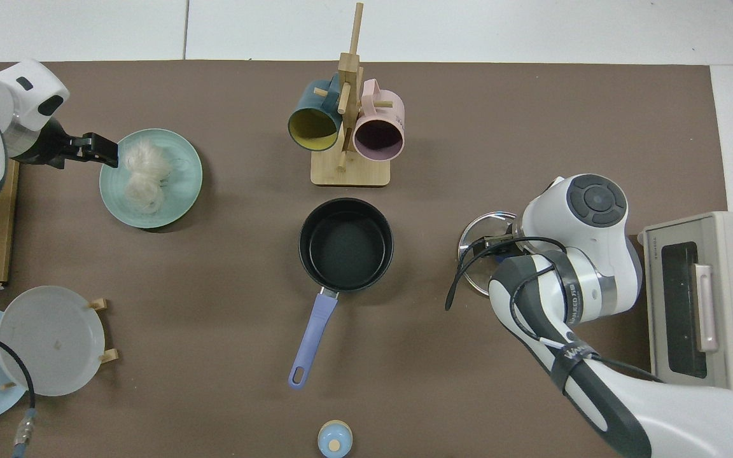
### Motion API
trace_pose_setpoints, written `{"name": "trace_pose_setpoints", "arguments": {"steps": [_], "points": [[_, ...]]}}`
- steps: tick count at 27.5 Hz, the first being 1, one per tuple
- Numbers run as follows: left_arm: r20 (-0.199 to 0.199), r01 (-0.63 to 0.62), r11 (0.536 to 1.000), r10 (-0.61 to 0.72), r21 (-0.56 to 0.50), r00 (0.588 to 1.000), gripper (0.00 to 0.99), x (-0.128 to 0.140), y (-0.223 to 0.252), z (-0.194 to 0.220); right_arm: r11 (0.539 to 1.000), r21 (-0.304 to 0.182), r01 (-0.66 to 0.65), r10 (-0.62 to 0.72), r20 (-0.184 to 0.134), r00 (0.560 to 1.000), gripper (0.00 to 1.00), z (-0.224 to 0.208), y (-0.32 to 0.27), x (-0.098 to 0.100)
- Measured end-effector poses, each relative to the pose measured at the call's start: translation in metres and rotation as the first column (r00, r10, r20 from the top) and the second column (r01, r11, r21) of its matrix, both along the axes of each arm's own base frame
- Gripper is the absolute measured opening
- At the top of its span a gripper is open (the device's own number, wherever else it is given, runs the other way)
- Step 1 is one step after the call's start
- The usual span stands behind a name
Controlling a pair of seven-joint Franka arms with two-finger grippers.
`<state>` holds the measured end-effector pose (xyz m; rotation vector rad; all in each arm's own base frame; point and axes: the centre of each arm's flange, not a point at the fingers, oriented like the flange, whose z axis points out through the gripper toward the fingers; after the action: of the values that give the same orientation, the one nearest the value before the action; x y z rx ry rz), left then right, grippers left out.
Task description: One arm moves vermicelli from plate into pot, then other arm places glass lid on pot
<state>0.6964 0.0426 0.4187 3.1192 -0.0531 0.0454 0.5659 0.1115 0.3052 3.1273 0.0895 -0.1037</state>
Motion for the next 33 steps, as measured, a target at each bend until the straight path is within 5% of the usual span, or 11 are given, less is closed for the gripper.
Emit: {"name": "trace_pose_setpoints", "arguments": {"steps": [5,10,14,29,31,33], "points": [[0.027,-0.015,1.0,0.015,0.001,1.0,0.974,0.012,0.001,-0.03,1.0,0.001,-0.014,0.014,0.0,1.0,0.93,0.0,0.0,0.0],[0.05,-0.067,0.998,0.068,-0.008,0.996,0.978,0.015,-0.006,-0.047,1.0,0.002,-0.027,0.027,0.003,1.0,0.59,0.002,0.001,0.0],[0.042,-0.08,0.997,0.08,-0.016,0.996,0.978,0.012,-0.014,-0.061,0.999,0.001,-0.037,0.037,-0.001,0.999,0.43,0.0,0.003,-0.002],[0.08,-0.113,0.993,0.115,-0.032,0.99,0.969,-0.004,-0.037,-0.089,0.997,-0.009,-0.073,0.073,0.033,0.997,0.43,0.028,0.016,0.012],[0.078,-0.113,0.993,0.115,-0.031,0.99,0.921,-0.006,-0.037,-0.088,0.996,-0.025,-0.084,0.085,0.033,0.996,0.43,0.036,0.016,0.016],[0.078,-0.112,0.993,0.114,-0.032,0.99,0.753,-0.007,-0.038,-0.087,0.996,-0.033,-0.089,0.09,0.037,0.995,0.43,0.047,0.016,0.02]]}}
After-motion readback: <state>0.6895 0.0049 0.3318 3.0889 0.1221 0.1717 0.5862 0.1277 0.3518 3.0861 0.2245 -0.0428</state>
